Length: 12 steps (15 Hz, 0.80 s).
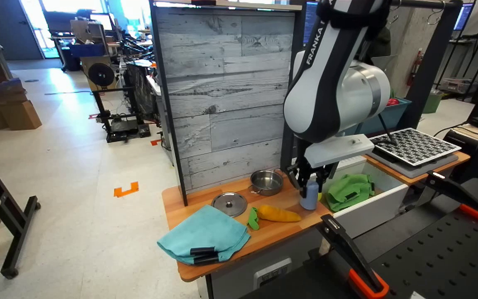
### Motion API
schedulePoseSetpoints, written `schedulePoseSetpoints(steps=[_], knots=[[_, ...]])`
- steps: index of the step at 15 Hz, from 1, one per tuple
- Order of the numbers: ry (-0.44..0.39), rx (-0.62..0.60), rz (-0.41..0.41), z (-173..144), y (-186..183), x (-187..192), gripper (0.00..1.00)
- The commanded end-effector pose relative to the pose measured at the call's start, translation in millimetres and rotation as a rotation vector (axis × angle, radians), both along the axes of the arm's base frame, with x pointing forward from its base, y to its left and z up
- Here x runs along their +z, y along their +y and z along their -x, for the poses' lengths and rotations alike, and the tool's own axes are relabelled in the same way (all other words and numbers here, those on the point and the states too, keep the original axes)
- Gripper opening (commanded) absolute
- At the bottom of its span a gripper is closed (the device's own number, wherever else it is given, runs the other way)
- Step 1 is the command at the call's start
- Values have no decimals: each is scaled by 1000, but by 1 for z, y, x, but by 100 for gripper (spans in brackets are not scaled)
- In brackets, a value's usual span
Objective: Put the cup on the blue cloth
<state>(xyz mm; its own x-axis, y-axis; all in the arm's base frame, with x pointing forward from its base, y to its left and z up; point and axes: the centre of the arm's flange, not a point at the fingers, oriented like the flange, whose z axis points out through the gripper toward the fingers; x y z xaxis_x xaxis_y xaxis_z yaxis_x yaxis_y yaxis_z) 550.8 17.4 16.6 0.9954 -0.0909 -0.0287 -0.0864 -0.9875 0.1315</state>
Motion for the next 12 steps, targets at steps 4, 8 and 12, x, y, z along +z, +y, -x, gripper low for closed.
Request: schedulePoseSetpoints(steps=[4,8,12], knots=[[-102,120,20,40,18,75,21],[-155,204,31,51,51,102,21],[-173,282,37,50,95,119,21]])
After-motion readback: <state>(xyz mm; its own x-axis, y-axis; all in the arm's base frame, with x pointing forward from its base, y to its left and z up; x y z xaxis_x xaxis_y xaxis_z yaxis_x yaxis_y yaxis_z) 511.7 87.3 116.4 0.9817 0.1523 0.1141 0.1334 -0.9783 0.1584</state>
